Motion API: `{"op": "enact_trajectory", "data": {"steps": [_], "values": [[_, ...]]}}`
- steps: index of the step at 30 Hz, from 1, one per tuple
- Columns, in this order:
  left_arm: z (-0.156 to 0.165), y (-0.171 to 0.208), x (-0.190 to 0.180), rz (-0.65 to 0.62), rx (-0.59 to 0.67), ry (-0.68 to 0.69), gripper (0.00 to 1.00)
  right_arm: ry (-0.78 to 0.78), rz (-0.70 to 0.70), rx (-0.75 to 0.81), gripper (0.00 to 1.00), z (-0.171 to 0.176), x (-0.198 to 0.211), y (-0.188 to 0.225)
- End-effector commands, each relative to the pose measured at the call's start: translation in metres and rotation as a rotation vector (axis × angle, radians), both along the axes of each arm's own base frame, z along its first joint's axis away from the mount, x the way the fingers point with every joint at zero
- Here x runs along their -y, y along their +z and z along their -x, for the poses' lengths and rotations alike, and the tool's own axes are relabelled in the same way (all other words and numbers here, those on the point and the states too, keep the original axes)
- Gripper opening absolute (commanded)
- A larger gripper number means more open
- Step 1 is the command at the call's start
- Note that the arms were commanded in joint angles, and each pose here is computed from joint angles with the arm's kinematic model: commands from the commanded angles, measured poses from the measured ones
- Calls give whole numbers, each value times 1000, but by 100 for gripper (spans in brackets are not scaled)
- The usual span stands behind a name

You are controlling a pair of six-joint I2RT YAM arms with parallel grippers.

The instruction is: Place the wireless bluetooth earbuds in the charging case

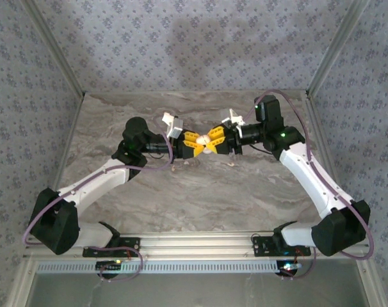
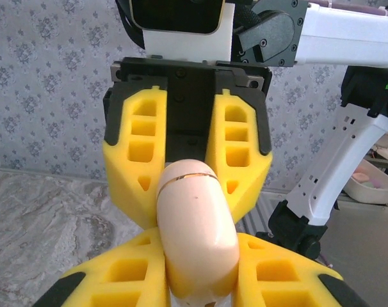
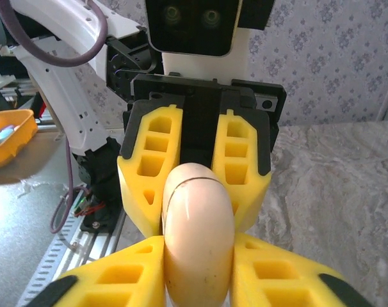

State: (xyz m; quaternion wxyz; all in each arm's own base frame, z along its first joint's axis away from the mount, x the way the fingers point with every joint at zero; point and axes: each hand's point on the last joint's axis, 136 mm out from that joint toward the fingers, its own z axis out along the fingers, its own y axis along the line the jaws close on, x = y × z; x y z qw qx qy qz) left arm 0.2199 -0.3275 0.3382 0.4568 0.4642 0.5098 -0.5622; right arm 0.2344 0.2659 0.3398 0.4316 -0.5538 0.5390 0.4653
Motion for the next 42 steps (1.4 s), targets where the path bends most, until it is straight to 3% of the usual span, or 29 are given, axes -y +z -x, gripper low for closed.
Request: {"op": "enact_trajectory", "data": {"steps": [1,5,10,13,18,25,36,42], "values": [[3,26,-3,35,71,18,25,48,-16,11,20,11,-1,10],[-1,16,-4,-30,76,48,36,-19,35,54,18,7,5,4],[-4,-11,-12,-241,140,113,52,-147,166,139,16,-3,18,-12],[-6,-24,-19,-360,202,150,56,-191,259,173,16,-4,26,-23],[-6,-40,-27,-450,259,179,61,-204,423,262,16,1,33,-38],[0,-56,-28,-537,319,157,64,-161,507,345,16,12,20,-47],[23,-53,-17,-505,366,39,64,-82,483,367,17,20,-8,-49],[23,-51,-12,-485,328,26,56,-57,452,369,17,24,-17,-46]]}}
